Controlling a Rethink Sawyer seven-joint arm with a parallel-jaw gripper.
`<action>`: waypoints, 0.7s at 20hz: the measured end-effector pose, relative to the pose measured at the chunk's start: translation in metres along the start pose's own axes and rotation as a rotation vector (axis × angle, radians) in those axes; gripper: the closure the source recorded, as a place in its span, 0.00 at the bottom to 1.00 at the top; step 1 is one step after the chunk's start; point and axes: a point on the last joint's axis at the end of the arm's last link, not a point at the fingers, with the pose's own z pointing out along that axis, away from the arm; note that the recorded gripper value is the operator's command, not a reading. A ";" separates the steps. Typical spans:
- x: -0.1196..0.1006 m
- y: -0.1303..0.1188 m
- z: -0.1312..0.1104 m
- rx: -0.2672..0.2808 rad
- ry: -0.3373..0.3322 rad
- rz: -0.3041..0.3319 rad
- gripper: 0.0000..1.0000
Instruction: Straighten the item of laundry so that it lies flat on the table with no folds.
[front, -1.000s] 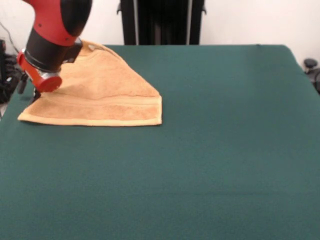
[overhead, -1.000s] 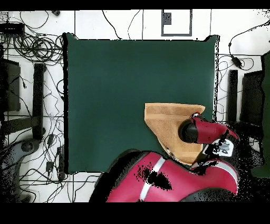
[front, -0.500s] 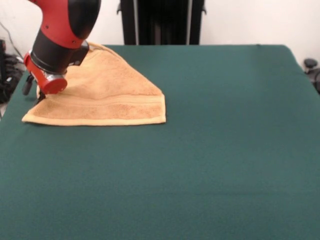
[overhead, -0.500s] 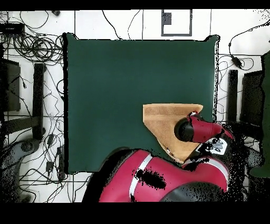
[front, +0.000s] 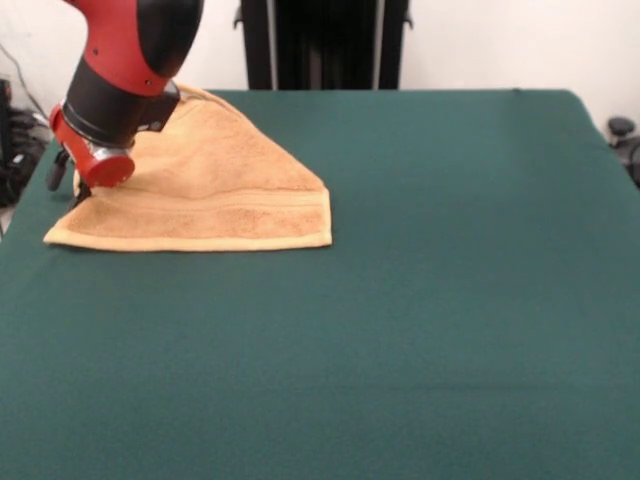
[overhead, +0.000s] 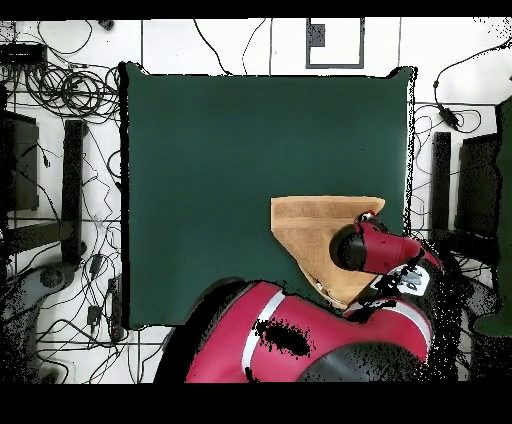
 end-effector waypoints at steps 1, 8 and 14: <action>0.000 0.000 0.000 0.001 0.000 0.011 0.00; 0.002 0.004 -0.001 0.025 -0.007 0.047 0.00; -0.001 -0.002 0.001 0.006 -0.008 0.001 0.00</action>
